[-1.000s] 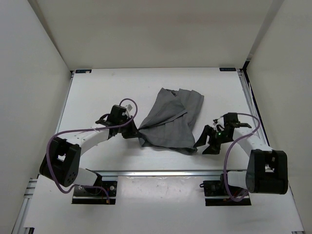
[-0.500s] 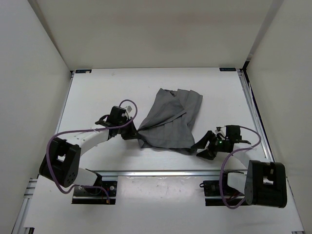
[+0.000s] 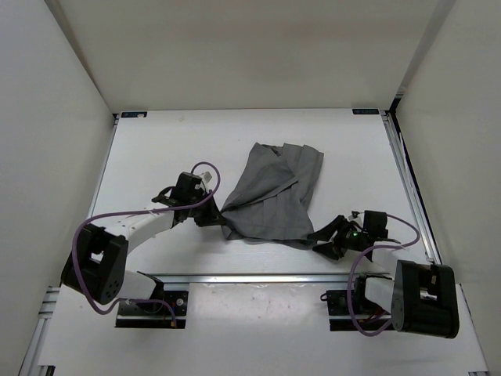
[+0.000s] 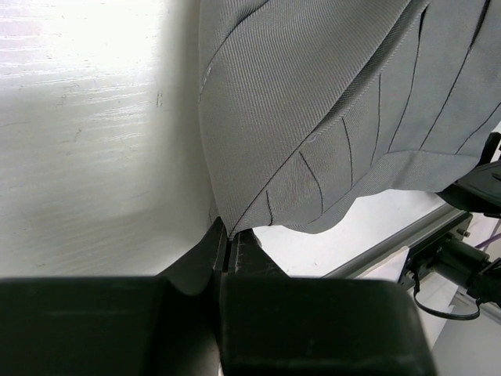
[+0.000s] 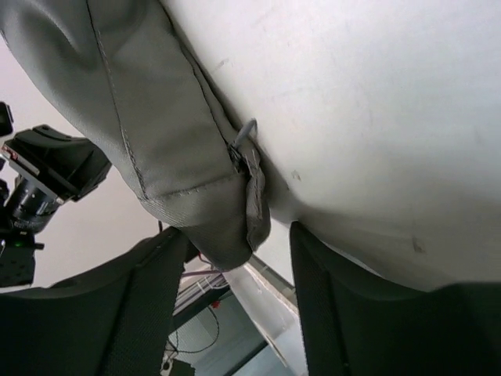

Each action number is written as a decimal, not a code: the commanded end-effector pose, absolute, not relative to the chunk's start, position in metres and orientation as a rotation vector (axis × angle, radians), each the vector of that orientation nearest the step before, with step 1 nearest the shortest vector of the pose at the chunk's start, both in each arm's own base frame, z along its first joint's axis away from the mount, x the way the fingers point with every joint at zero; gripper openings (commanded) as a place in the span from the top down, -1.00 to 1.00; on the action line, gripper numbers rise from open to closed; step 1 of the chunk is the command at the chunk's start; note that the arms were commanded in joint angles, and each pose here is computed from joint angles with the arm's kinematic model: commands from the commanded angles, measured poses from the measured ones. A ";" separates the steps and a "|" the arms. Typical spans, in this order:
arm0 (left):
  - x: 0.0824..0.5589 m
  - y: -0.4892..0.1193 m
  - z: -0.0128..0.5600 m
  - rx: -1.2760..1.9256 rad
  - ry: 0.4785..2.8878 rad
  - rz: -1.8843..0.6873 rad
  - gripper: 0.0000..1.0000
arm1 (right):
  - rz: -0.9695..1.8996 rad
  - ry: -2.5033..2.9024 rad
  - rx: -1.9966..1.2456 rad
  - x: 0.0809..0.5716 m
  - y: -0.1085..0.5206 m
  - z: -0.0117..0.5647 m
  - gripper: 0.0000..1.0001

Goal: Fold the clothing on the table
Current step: Flatten the skirt out

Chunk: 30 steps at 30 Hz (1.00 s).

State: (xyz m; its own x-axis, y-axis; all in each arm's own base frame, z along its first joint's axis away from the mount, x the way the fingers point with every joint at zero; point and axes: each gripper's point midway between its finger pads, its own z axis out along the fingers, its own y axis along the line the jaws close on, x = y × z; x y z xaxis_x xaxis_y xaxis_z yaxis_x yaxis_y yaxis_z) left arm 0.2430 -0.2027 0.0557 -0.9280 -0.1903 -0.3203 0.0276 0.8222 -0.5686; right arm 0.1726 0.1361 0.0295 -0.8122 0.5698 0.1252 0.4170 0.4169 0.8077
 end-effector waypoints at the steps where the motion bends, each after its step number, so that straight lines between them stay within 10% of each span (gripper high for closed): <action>1: 0.242 -0.205 0.068 -0.090 2.598 -0.864 1.00 | 1.326 2.448 0.891 0.187 0.135 0.028 -0.17; 6: 0.241 -0.203 0.065 -0.097 2.606 -0.854 1.00 | 1.313 2.496 0.885 0.190 0.140 0.022 0.19; 8: 0.244 -0.203 0.069 -0.108 2.587 -0.868 1.00 | 1.224 2.526 0.864 0.197 0.133 0.023 1.00; 17: 0.278 -0.196 0.098 -0.180 2.504 -0.940 0.94 | 0.695 2.504 0.707 0.235 0.053 0.078 1.00; 20: 0.275 -0.181 0.085 -0.226 2.532 -0.862 0.13 | 0.626 2.558 0.649 0.232 0.050 0.078 1.00; 24: 0.259 -0.168 0.069 -0.290 2.548 -0.834 -0.08 | 0.605 2.592 0.621 0.227 0.056 0.075 1.00; 30: 0.231 -0.189 0.058 -0.348 2.555 -1.010 -0.97 | 0.589 2.645 0.591 0.219 0.057 0.067 1.00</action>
State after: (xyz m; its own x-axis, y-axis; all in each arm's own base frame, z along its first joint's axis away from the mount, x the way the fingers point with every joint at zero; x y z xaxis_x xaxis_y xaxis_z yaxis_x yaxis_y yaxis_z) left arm 0.2304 -0.1713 0.0410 -0.9074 -0.3471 -0.2369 -0.1307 0.7690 -0.6257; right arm 0.2229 0.0633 0.0693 -0.8304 0.4998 -0.2461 0.3286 0.7962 0.5080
